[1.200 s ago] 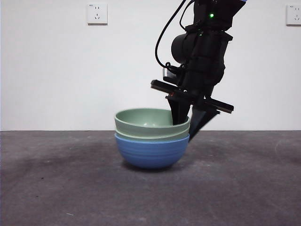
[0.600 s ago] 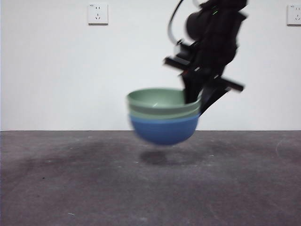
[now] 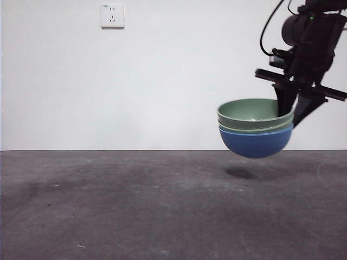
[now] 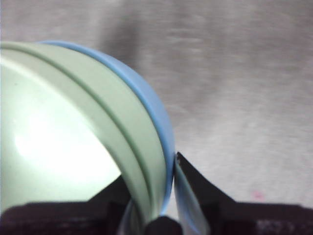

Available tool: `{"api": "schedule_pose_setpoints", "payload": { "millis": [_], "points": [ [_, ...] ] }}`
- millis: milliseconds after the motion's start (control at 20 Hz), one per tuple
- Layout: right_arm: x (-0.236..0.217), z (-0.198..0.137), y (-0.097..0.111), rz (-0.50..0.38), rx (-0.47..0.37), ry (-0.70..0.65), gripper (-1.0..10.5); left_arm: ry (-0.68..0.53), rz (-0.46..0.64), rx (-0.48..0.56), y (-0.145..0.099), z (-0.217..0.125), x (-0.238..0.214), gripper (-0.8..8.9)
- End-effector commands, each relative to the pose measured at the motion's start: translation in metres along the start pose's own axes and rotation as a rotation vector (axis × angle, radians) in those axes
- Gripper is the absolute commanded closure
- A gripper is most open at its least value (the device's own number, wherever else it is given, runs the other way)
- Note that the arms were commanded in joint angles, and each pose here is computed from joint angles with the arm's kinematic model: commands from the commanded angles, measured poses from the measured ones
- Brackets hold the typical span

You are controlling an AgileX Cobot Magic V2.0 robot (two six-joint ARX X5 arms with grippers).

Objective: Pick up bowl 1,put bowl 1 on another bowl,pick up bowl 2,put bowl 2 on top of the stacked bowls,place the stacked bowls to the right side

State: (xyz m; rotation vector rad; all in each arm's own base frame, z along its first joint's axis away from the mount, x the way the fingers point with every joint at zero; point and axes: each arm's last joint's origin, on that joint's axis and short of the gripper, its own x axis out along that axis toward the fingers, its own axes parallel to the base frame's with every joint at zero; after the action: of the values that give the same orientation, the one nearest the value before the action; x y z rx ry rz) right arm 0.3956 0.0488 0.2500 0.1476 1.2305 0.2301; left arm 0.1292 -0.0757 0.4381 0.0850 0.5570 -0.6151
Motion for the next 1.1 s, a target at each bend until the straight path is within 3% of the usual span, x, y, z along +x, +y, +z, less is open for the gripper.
{"api": "schedule_pose_setpoints", "payload": {
  "millis": [50,700,950,1100],
  "points": [
    [0.015,0.0,-0.008,0.002,0.004,0.032,9.6,-0.008,0.002,-0.007,0.0,0.001,-0.001,4.36],
    [0.057,-0.007,-0.029,-0.058,0.016,0.184,9.5,-0.002,0.003,-0.008,0.0,0.0,-0.001,4.36],
    [0.057,-0.006,-0.029,-0.057,0.012,0.178,7.0,-0.001,0.003,-0.008,0.0,0.001,0.001,4.36],
    [0.057,-0.006,-0.029,-0.056,0.012,0.177,6.8,0.004,0.003,-0.008,0.0,0.001,0.002,4.36]
  ]
}}
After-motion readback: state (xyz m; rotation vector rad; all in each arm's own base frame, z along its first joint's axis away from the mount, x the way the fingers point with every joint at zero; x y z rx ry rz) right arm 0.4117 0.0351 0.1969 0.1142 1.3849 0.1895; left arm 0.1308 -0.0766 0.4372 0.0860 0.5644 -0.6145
